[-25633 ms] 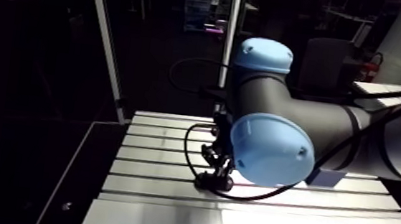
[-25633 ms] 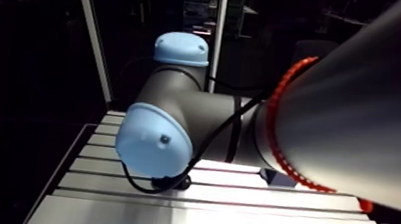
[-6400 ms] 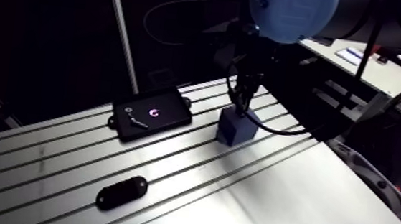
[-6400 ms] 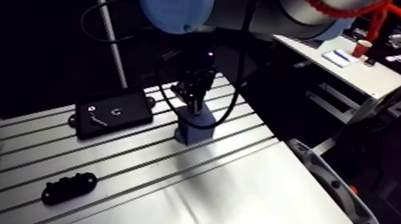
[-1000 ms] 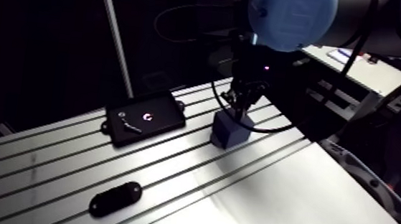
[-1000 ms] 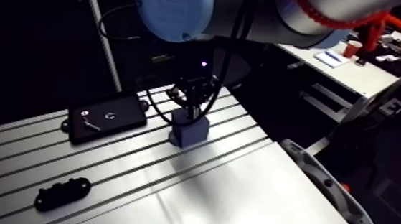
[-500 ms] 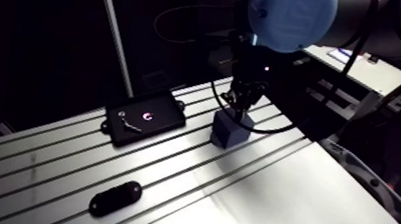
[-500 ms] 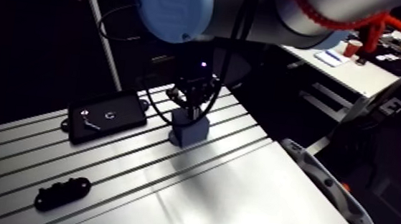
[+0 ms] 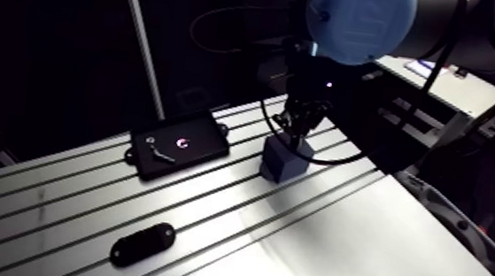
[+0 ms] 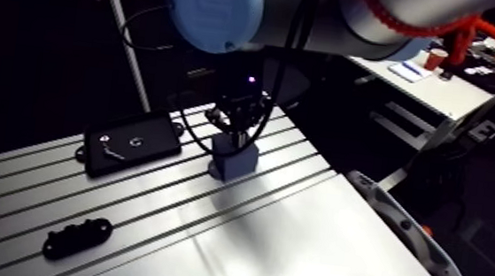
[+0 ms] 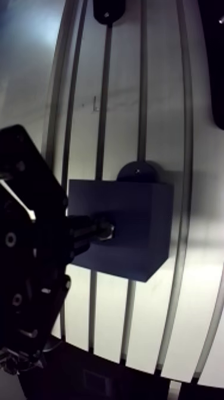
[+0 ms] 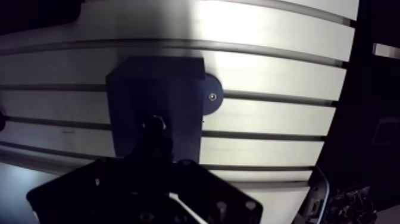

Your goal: Pick up the M10 bolt and insert it into the hex recess until seated.

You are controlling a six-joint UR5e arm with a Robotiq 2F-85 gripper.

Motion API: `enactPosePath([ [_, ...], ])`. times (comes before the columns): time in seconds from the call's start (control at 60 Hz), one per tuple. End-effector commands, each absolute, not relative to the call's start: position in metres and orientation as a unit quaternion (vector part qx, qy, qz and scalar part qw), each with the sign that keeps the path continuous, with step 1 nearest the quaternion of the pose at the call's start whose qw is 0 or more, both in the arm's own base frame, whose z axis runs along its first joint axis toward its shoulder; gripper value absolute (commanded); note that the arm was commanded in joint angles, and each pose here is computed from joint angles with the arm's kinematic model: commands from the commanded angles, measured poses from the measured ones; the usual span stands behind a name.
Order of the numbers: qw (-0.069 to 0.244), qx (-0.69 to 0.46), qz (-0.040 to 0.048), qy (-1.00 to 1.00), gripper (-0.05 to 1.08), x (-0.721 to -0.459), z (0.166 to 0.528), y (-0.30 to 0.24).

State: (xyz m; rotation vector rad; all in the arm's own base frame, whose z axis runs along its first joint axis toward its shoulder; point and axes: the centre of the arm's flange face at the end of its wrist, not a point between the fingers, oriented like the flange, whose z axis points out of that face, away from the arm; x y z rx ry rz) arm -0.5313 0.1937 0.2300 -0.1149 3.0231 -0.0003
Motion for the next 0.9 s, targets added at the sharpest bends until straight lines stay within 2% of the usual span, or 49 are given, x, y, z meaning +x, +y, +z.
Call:
enactPosePath([
  [0.017, 0.058, -0.038, -0.0003, 0.998, 0.90, -0.5313, 0.2298, 0.1936],
  [0.9, 0.055, -0.039, -0.0004, 0.998, 0.90, -0.5327, 0.2324, 0.1940],
])
